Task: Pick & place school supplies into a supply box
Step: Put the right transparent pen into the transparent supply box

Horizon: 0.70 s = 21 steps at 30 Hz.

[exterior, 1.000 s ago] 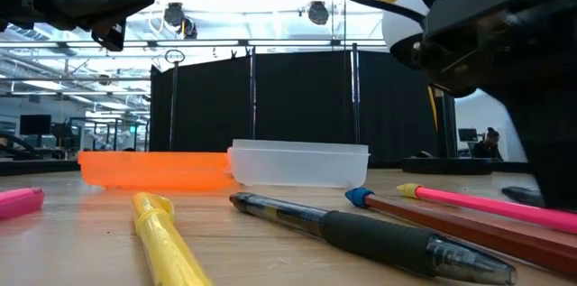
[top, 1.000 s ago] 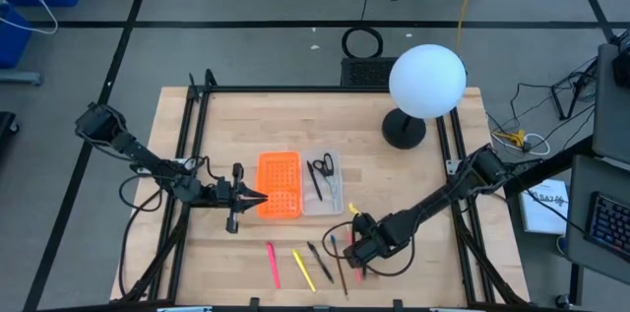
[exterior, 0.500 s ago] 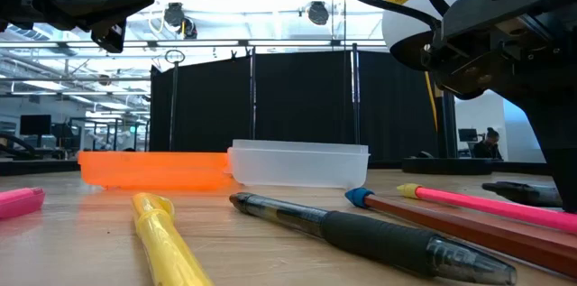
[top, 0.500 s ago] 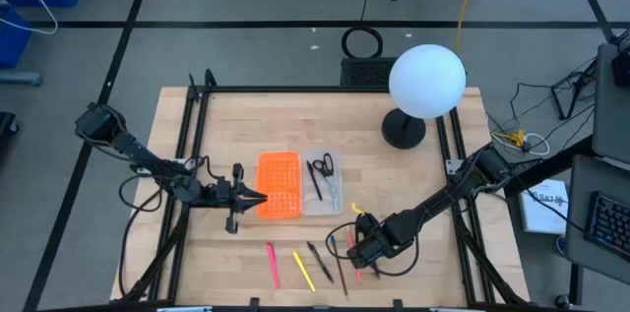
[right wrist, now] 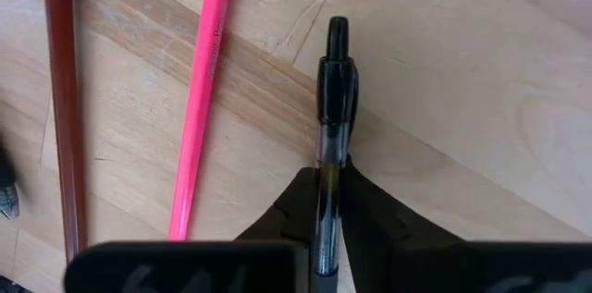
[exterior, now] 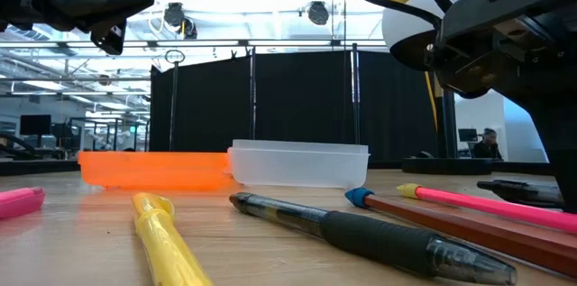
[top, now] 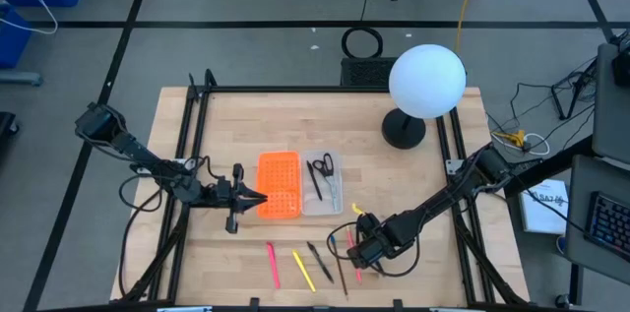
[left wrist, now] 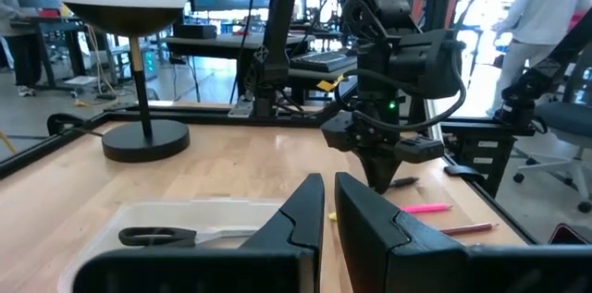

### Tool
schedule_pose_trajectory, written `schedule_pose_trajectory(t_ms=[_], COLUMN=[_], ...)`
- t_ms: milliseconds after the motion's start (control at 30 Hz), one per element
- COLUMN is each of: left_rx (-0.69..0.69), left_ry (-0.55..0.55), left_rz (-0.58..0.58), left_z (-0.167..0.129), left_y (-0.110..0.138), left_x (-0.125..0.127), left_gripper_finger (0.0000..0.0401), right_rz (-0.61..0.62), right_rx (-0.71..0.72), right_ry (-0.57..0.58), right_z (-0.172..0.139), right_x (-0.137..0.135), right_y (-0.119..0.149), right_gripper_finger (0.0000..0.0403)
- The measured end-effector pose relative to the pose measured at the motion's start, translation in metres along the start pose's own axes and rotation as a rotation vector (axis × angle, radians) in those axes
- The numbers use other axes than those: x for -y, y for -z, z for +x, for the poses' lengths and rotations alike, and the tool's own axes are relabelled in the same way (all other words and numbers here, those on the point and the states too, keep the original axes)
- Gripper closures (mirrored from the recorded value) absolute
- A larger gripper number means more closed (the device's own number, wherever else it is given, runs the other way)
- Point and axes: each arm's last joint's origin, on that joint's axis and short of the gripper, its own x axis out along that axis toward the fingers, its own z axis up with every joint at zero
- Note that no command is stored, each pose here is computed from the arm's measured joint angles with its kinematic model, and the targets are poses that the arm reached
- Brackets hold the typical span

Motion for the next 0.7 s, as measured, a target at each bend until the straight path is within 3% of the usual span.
schedule_pose_trajectory(t_ms=[700], left_rx=[0.001], left_ry=[0.002], left_rz=[0.025], left_z=[0.0000], left_y=[-0.0002], left_x=[0.0001], left_gripper_finger=[0.0366], right_rz=[-0.072], right_rx=[0.063], right_ry=[-0.003], right_z=[0.0002], right_x=[0.0002], right_y=[0.0002], right_gripper_finger=[0.0379])
